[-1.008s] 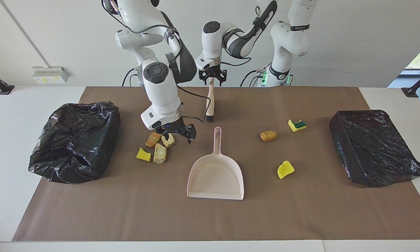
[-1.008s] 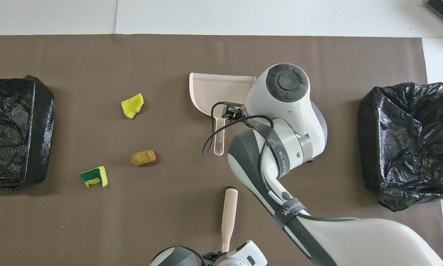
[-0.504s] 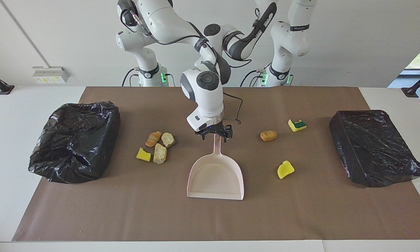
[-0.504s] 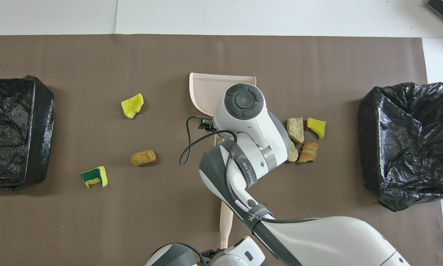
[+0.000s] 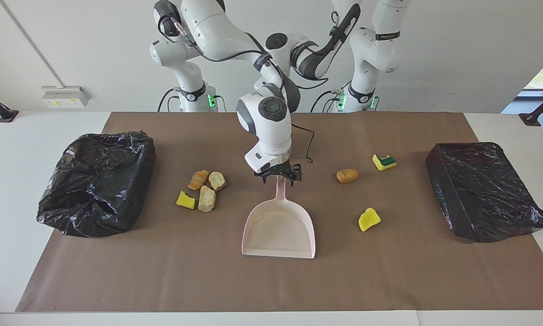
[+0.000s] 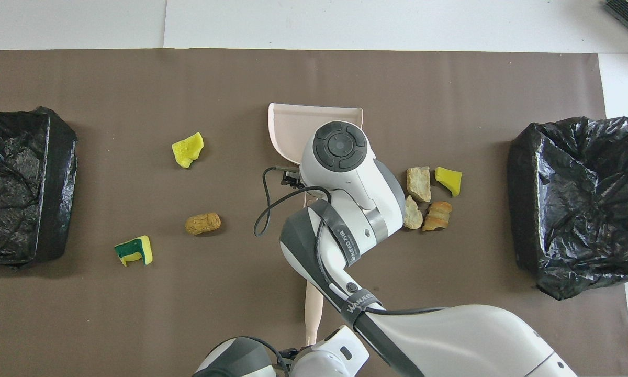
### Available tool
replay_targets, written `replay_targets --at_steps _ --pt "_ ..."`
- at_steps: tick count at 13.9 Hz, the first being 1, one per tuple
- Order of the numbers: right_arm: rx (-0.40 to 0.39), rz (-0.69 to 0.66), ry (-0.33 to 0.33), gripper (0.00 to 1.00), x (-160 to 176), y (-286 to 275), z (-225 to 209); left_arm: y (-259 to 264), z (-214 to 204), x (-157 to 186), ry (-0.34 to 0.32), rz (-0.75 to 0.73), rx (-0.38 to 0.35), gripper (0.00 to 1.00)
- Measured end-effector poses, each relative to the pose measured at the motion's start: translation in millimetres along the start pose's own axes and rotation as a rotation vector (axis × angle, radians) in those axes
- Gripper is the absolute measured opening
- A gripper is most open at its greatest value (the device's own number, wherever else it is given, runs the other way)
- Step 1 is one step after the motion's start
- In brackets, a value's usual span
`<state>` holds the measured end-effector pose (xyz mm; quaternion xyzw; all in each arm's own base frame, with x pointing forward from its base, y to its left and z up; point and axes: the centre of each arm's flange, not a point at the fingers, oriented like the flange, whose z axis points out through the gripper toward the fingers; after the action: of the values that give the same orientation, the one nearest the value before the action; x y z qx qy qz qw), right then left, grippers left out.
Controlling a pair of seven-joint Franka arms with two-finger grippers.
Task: Sweep and dump trash in bin
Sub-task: 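Lift the dustpan with the right gripper while the left gripper grasps the brush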
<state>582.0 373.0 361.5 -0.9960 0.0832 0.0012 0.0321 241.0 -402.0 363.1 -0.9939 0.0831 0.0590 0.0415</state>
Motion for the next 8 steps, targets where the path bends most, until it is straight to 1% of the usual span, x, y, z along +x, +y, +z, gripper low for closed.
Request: replay_targets --at_steps 1,2,3,4,5,8 --pt "-0.001 -0.003 -0.002 0.52 0 0 1 -9 -6 7 0.005 -0.009 0.003 0.26" --pt "-0.002 -0.004 -0.003 0.4 0 0 2 -18 -12 15 0.011 -0.021 0.011 0.26" --pt "-0.002 -0.005 -0.003 0.37 0 0 3 -29 -19 24 0.016 -0.031 0.02 0.26" --pt "-0.002 -0.007 -0.003 0.37 0 0 3 -39 -26 34 0.023 -0.04 0.024 0.26" --pt "-0.003 -0.01 -0.003 0.33 0 0 3 -51 -33 44 0.034 -0.052 0.024 0.26" --pt "-0.027 -0.06 0.003 0.33 2 4 3 -113 -57 86 0.06 -0.103 -0.005 0.26"
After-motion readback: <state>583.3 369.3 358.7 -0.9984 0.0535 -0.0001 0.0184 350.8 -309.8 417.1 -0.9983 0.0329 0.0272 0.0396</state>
